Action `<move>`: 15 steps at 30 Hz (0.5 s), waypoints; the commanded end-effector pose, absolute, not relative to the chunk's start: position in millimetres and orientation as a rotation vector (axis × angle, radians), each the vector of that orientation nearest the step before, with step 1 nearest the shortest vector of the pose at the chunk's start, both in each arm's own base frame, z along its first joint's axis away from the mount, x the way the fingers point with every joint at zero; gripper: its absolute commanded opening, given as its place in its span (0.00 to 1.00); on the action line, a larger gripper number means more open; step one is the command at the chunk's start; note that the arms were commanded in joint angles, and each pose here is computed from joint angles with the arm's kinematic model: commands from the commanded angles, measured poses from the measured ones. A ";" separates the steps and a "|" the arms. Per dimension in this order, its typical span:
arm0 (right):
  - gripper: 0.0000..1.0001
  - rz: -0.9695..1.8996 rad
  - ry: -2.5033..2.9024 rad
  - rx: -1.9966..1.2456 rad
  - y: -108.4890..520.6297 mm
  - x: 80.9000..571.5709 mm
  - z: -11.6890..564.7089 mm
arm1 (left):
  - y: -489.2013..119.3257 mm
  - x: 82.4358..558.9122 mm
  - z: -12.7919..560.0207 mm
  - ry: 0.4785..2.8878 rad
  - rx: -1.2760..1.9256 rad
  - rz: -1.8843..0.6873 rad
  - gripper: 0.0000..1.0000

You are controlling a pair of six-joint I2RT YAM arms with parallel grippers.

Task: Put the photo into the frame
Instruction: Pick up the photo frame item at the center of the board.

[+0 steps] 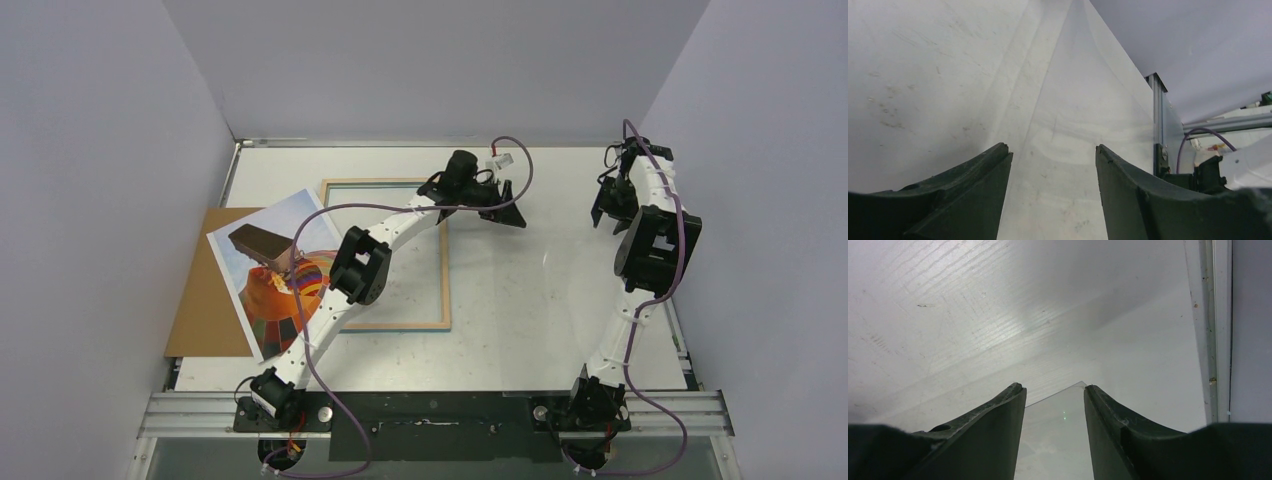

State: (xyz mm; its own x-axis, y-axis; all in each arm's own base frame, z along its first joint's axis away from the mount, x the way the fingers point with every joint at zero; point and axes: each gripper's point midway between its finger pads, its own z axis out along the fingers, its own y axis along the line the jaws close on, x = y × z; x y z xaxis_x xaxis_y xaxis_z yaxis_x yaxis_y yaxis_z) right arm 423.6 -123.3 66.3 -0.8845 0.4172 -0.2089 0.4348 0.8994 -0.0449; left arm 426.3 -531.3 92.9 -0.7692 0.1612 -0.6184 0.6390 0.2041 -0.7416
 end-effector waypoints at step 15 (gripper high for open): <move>0.46 -0.104 2.858 0.616 -115.5 417.2 90.6 | -510.3 425.8 68.1 2.171 0.837 -1.399 0.59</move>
